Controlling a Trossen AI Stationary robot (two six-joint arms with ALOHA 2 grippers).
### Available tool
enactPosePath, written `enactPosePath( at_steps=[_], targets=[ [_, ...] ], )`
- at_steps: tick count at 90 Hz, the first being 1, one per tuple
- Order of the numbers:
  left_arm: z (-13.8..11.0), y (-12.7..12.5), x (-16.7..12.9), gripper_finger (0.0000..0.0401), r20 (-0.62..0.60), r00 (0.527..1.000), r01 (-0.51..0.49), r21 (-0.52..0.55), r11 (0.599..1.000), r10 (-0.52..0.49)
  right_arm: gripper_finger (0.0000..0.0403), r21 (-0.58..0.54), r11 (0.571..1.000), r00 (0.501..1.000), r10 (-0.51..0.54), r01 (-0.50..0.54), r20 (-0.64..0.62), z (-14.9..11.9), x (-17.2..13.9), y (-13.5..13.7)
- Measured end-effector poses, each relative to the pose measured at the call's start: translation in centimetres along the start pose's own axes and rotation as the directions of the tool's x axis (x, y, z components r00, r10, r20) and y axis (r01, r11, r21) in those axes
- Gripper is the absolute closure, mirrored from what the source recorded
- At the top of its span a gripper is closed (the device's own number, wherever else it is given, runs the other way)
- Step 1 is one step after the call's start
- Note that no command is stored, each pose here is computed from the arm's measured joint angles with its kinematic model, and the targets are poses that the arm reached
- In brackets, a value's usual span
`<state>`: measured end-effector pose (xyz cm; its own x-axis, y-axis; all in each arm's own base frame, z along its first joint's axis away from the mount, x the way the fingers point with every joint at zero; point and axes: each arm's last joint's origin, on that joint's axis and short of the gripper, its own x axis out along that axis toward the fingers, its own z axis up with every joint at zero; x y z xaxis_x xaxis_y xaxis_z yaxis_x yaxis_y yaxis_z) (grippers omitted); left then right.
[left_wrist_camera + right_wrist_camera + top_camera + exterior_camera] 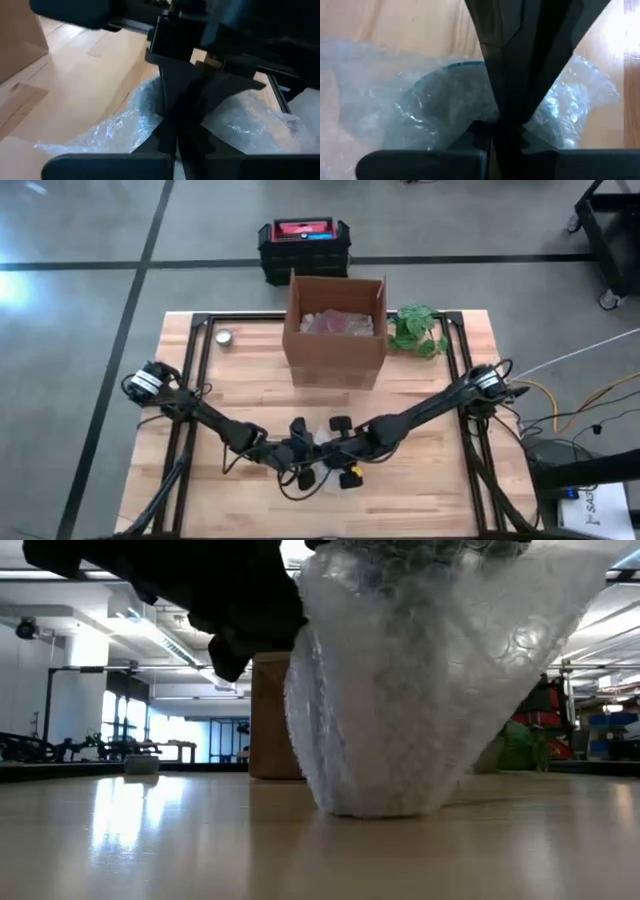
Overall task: Wrap mug
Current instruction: Wrap the white mug with the transparent bubble wrap
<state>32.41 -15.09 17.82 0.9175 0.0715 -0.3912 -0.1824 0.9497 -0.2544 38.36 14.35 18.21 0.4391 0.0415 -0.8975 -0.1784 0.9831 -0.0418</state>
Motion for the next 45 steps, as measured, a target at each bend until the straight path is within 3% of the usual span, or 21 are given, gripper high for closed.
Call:
enactPosePath(
  at_steps=[23, 34, 45],
  targets=[
    [0.0, 0.0, 0.0, 0.0401, 0.003, 1.0, -0.001, 0.004, 1.0, 0.001, 0.0403, -0.02, 1.0, 0.996, 0.015, -0.014, 0.092, 0.7, -5.2, -0.6],
    [0.1, 0.0, 0.0, 0.0401, 0.003, 1.0, -0.001, 0.005, 1.0, 0.001, 0.0403, -0.009, 0.998, 0.994, 0.058, -0.058, 0.092, 0.7, -5.2, -0.6],
    [0.1, 0.0, 0.0, 0.0401, 0.004, 1.0, -0.001, 0.005, 1.0, 0.001, 0.0403, -0.017, 0.994, 0.992, 0.109, -0.109, 0.062, 0.7, -3.2, -0.1]
  ],
)
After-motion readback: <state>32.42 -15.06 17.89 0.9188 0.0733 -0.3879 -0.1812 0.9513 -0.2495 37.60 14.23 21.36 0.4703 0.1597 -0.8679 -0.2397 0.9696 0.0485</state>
